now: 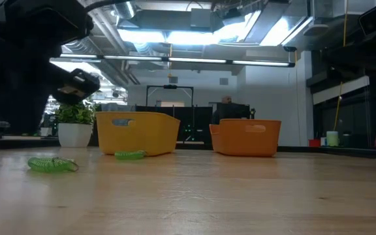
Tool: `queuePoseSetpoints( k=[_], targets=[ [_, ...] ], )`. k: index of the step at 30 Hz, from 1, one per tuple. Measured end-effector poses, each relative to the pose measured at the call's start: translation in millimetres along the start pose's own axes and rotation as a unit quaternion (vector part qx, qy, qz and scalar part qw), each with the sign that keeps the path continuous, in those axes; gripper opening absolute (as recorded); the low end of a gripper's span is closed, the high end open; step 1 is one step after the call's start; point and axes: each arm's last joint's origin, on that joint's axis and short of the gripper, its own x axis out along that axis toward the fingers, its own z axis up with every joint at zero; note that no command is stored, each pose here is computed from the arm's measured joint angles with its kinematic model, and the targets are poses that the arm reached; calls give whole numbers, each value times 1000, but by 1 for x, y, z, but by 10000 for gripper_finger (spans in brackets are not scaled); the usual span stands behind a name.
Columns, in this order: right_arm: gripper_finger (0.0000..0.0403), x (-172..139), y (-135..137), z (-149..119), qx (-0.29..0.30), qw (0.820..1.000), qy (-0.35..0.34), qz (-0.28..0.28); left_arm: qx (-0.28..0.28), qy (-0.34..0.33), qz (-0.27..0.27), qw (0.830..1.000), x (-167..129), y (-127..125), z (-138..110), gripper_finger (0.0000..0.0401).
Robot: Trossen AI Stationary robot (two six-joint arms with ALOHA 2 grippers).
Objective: Sort items
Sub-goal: Put the green keychain into the orange bin
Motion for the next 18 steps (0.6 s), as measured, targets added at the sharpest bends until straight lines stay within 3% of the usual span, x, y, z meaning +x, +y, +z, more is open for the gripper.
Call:
queuePoseSetpoints(
  k=[18],
  targets=[
    [75,0,0,0,-1,1000,0,0,49,-7,17,999,0,1,1,107]
  ],
)
